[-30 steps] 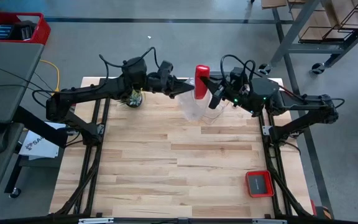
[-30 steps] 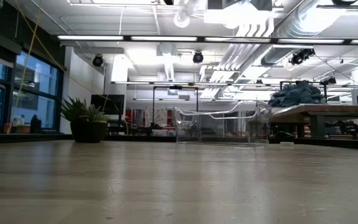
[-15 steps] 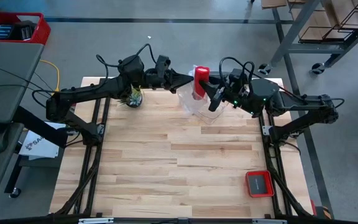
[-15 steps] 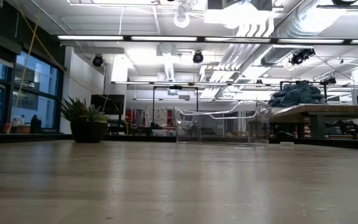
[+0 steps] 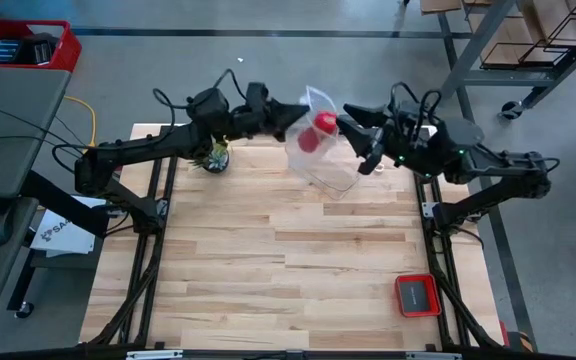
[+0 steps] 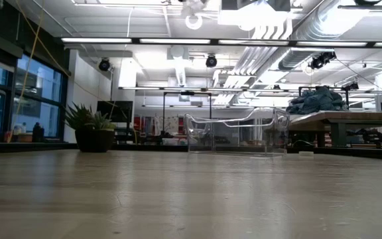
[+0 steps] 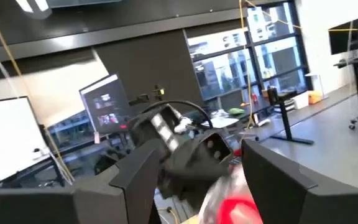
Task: Roll bandage
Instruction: Put the red rolled bandage into the transparent zip bag, then put the transparent zip bag into the transparent bin
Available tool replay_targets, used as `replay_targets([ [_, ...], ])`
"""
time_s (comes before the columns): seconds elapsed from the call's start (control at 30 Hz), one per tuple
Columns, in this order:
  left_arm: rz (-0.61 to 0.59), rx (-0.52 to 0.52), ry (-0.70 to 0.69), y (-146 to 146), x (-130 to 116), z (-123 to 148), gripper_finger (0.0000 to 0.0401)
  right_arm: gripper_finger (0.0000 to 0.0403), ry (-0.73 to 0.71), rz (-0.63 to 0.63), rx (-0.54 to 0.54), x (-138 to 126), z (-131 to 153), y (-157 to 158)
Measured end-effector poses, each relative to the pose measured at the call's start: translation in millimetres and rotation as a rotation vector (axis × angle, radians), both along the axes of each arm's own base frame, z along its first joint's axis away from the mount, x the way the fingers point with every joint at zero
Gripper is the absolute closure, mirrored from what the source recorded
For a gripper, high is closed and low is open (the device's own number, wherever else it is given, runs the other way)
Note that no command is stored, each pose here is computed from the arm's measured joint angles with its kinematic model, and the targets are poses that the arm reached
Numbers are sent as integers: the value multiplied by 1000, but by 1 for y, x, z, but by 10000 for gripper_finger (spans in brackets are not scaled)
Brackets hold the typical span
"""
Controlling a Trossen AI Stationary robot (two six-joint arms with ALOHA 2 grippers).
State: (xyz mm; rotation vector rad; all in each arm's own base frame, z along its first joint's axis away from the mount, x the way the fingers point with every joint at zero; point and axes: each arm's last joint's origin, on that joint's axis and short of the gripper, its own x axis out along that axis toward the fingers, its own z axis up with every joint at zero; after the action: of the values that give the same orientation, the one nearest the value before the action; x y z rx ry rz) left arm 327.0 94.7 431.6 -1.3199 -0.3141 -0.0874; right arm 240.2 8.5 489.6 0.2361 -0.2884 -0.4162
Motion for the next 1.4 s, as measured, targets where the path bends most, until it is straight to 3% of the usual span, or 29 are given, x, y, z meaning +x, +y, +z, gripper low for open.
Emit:
replay_targets([
  [0.1,23,19,-92,-2,-3,9,401,187,-4,9,-12,-5,2,3],
  [0.17,59,71,-54,2,-5,8,401,187,-4,5,-27,-8,4,4],
  [0.3,121,-13,0,12,-3,-1,401,187,4,6,-18,-10,4,4],
  [0.43,122,73,-26,7,-8,8,401,187,56,39,31,-10,-3,5],
  [0.57,302,78,10,18,-10,4,401,187,164,23,58,-1,-17,10],
  [0.67,362,120,16,17,-10,4,401,187,205,-63,48,8,-24,10],
  [0.8,371,142,-1,13,-10,7,401,187,290,-225,-10,24,-37,9],
  [1.03,346,158,2,4,-7,7,401,187,377,-389,-63,48,-54,4],
  [1.4,342,167,13,-4,-4,6,401,187,338,-391,-86,55,-51,5],
])
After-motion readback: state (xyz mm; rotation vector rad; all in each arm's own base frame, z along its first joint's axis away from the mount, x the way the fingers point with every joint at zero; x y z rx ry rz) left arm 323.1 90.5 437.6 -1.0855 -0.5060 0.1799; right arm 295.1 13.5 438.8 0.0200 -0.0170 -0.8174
